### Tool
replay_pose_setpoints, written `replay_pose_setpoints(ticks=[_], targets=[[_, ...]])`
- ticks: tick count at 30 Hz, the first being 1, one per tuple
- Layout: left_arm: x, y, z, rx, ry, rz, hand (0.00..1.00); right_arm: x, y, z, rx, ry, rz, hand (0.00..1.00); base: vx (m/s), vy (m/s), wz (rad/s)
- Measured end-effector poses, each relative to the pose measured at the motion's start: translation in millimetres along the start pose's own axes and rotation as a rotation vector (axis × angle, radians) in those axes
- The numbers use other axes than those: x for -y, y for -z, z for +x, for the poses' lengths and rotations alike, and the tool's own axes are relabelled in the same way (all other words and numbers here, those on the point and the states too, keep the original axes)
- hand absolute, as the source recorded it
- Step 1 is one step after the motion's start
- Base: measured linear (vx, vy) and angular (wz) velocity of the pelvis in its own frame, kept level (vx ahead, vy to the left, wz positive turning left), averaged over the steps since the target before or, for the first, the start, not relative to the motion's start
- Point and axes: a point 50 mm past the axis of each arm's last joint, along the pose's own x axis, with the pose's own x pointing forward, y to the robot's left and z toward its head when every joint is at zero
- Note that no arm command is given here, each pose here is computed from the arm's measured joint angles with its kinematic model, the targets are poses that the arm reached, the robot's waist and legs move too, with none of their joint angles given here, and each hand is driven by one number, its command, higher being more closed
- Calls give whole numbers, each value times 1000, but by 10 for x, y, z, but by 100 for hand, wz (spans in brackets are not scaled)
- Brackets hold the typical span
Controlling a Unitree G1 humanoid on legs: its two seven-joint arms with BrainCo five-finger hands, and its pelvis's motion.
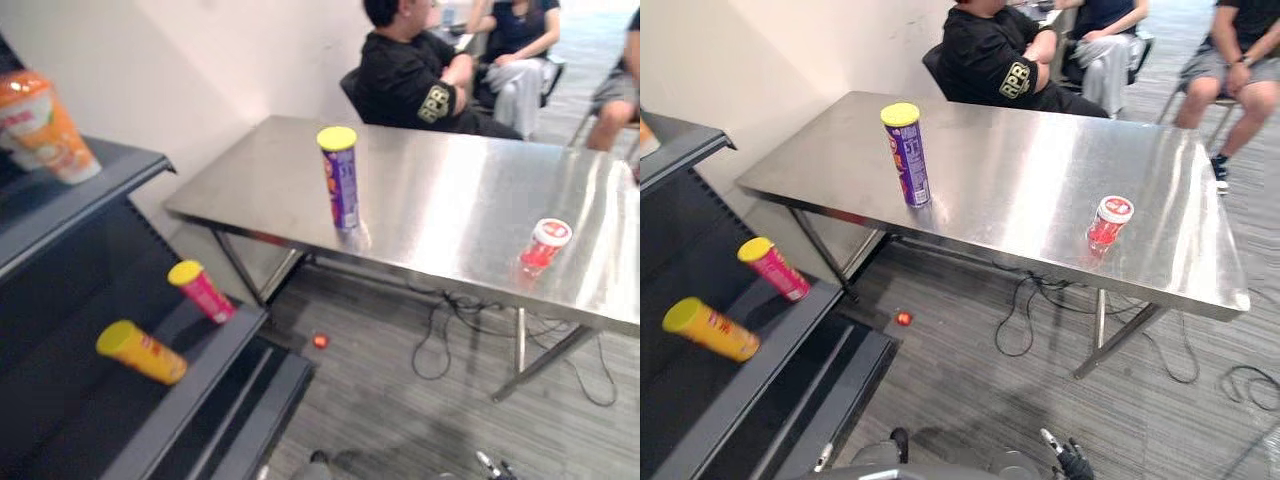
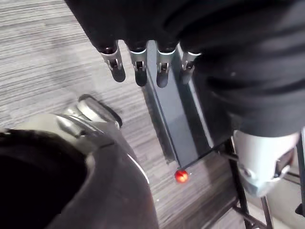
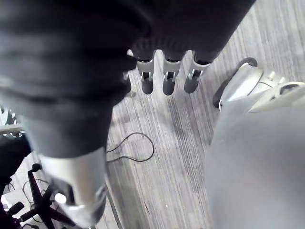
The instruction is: Put the gum and the chips on the shelf.
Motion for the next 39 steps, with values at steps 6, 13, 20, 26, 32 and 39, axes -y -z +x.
replay_pose_setpoints(ticks=[6,13,20,26,32,39], targets=[[-34,-38,24,-18,1,109,0,-11,65,4,-26,17,44,0,189,263,-59],[39,-16,39,-52,41,225,0,-166,-137,105,7,-32,-8,0,111,90,-99],[96,-29,50,-59,74,287,0,-113,-116,90,-4,-25,-38,0,-4,-36,-53],[108,-46,55,-53,78,286,0,-36,-74,73,-27,0,-38,0,-113,-81,11],[89,-59,54,-45,70,270,0,100,-5,34,-46,59,28,0,-58,-40,11],[60,-96,62,-42,58,290,0,416,58,-45,-65,246,218,0,113,24,7]])
